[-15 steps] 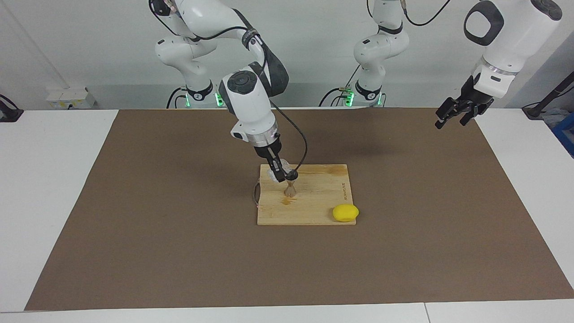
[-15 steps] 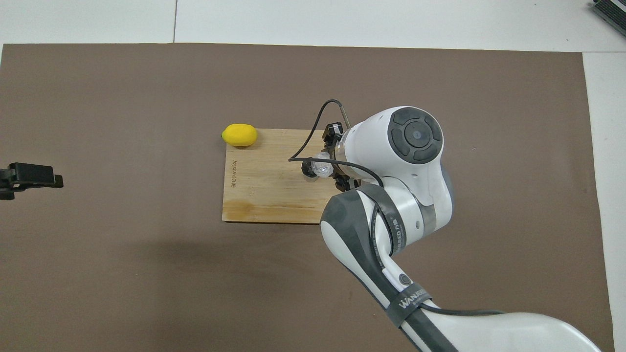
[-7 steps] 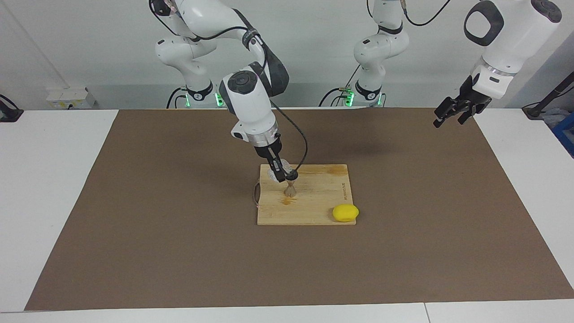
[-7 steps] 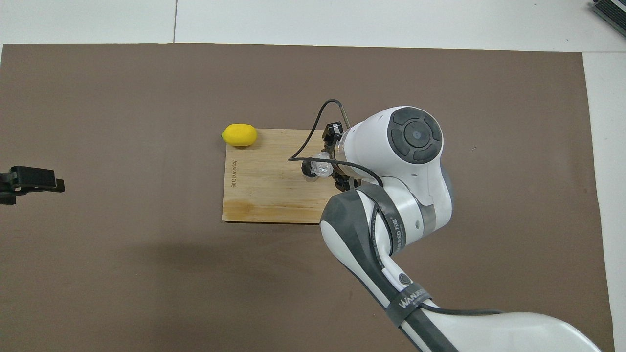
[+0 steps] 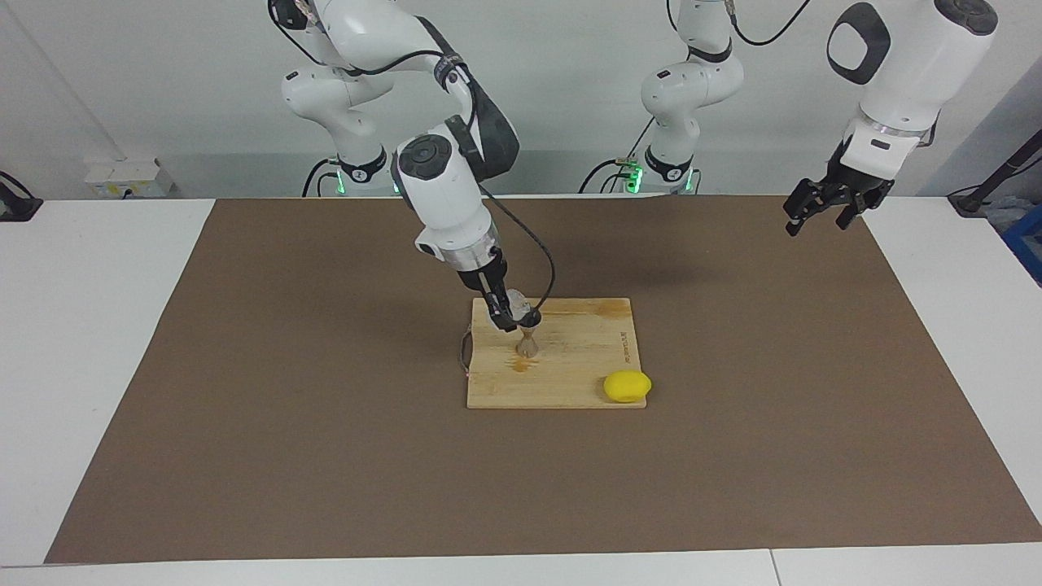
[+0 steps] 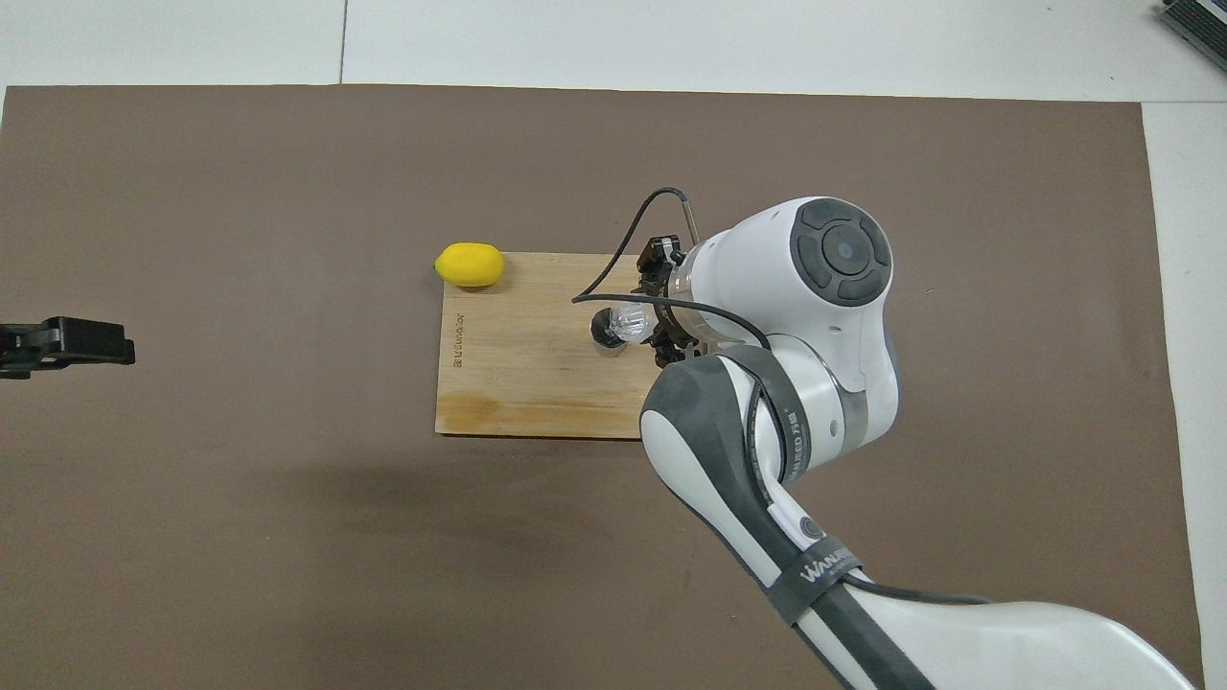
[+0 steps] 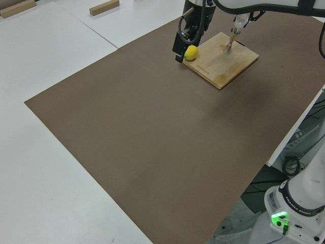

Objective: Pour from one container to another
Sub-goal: 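Carry the glass cup back toward its starting spot with the right gripper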

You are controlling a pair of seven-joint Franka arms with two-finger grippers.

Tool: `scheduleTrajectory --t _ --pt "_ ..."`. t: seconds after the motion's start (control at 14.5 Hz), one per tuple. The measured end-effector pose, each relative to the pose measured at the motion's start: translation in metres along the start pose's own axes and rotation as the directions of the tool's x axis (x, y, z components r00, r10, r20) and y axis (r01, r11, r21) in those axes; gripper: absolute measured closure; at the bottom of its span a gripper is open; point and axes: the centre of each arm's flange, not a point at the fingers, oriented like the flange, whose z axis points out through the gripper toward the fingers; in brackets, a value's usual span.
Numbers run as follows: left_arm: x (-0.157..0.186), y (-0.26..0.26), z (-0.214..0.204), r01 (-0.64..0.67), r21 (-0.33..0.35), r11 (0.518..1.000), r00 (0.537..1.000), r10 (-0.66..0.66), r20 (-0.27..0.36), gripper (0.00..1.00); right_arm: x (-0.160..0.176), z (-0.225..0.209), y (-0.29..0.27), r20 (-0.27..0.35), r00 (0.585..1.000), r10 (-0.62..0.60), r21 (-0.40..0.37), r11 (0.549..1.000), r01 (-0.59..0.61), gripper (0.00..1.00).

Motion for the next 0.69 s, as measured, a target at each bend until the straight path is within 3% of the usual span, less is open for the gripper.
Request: scheduleTrajectory --t 0.48,0.69 --pt "0.068 -0.014 0.008 -0.01 -0.01 1.0 1.0 0.01 -0.003 0.0 0.023 -0.017 -0.009 0.154 0.978 0.142 -0.008 0.99 -0.143 0.49" --pt "0.075 -0.009 0.014 -0.02 -0.006 1.0 1.0 0.02 0.011 0.0 0.054 -0.032 -0.015 0.263 0.946 0.19 -0.029 0.982 -0.189 0.49"
